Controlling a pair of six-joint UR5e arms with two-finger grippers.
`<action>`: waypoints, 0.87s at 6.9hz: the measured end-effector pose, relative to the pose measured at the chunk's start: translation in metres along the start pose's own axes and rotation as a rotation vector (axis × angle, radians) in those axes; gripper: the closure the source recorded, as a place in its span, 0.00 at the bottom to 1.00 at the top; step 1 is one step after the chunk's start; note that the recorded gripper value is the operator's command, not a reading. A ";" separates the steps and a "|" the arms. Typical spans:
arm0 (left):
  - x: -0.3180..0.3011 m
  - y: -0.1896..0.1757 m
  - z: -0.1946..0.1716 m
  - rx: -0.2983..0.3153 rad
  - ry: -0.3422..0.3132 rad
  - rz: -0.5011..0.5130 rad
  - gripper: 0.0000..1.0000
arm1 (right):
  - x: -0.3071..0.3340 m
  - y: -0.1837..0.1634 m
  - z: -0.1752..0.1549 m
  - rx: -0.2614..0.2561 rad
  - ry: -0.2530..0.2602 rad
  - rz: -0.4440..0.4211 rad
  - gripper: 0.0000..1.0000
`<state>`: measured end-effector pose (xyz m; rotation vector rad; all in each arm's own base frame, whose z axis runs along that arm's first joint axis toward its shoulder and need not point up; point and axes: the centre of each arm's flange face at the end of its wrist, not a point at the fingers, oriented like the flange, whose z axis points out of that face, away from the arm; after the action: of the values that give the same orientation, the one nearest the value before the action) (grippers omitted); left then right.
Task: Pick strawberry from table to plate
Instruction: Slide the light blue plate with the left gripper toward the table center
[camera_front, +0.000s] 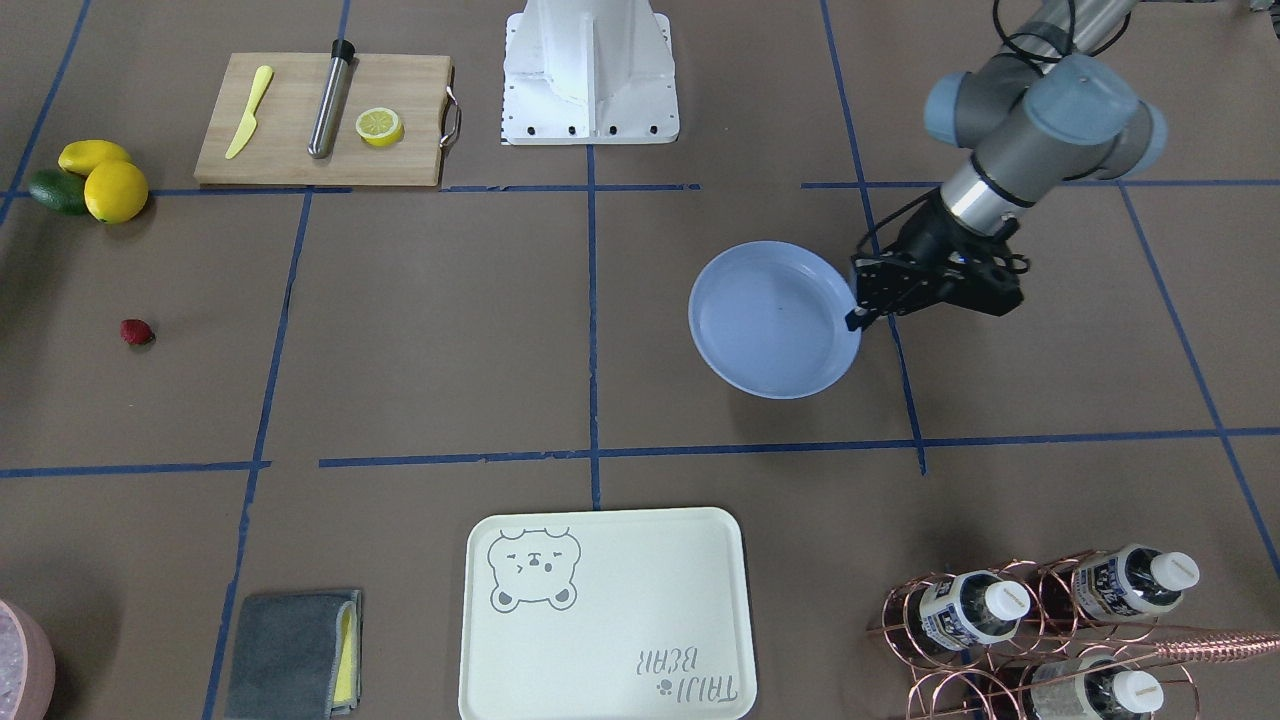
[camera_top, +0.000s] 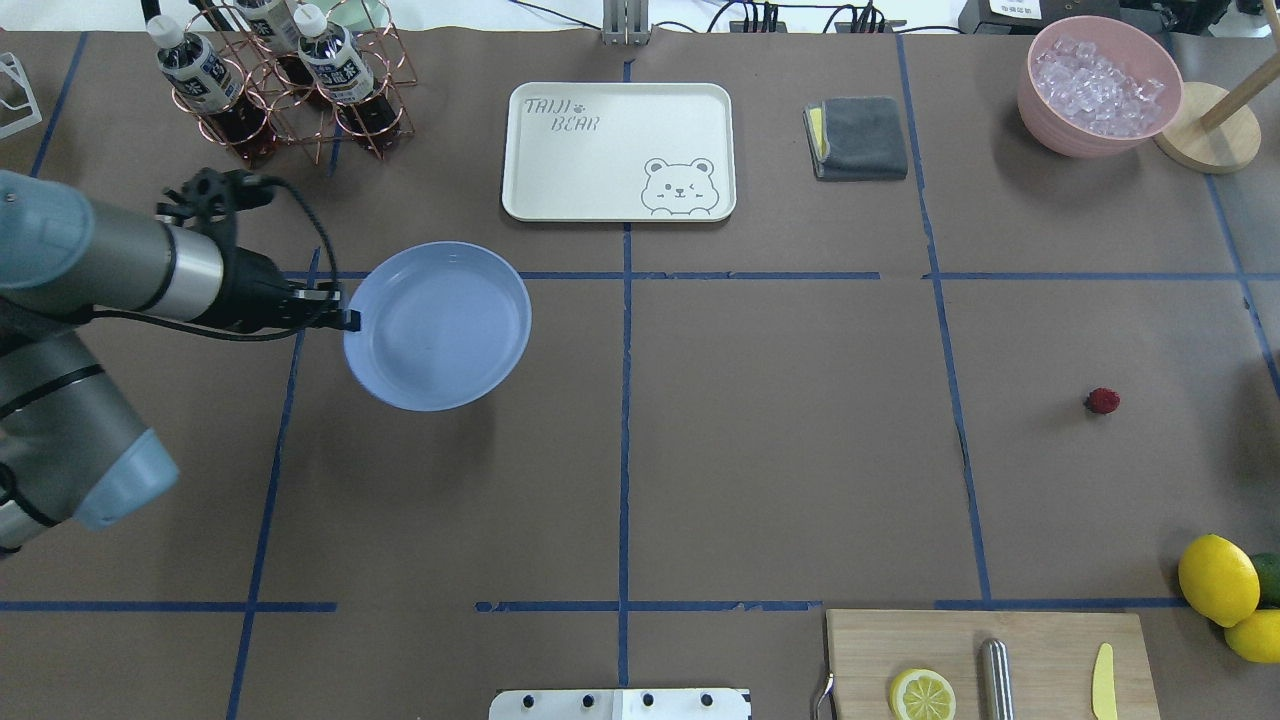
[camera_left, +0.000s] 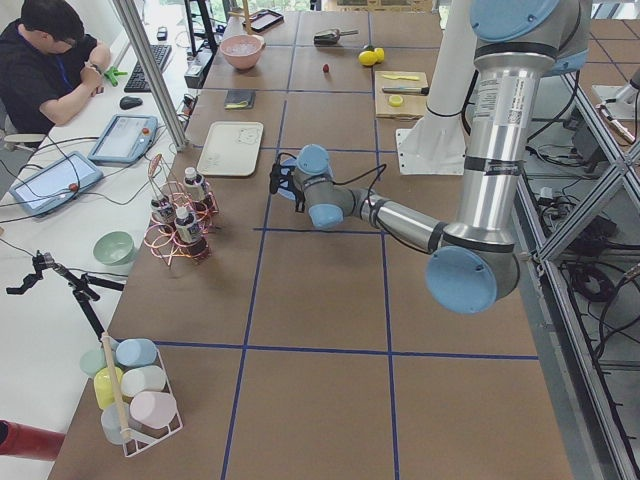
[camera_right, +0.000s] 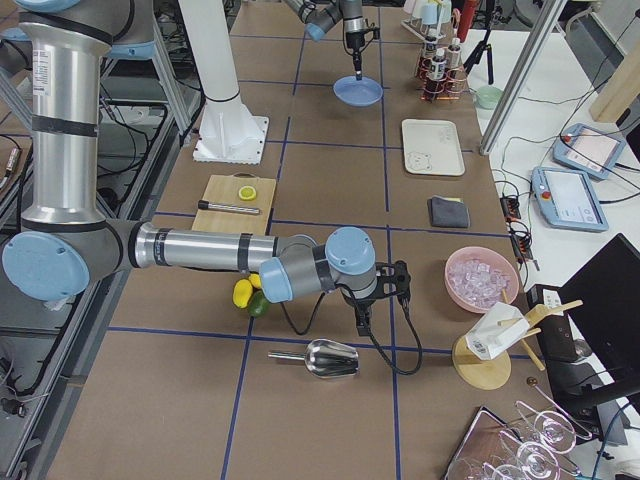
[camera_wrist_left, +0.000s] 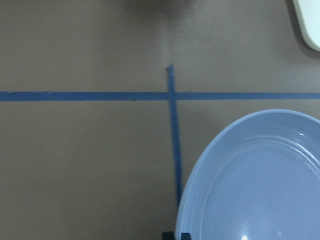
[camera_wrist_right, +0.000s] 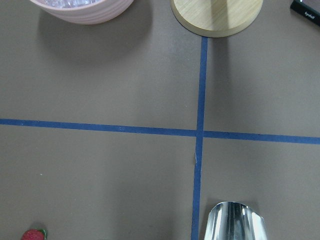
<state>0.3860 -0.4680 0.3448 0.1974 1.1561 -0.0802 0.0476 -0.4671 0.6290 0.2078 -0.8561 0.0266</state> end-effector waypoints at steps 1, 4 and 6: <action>0.050 0.015 0.025 -0.011 -0.016 -0.004 1.00 | 0.000 0.000 0.000 0.000 0.000 0.000 0.00; 0.114 0.073 0.082 -0.039 -0.034 0.033 1.00 | -0.001 0.000 -0.001 0.002 -0.001 0.000 0.00; 0.126 0.091 0.104 -0.049 -0.045 0.050 1.00 | -0.001 0.000 -0.002 0.004 -0.001 -0.001 0.00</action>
<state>0.5453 -0.3943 0.2802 0.1799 1.1070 -0.0120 0.0483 -0.4668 0.6267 0.2118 -0.8570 0.0274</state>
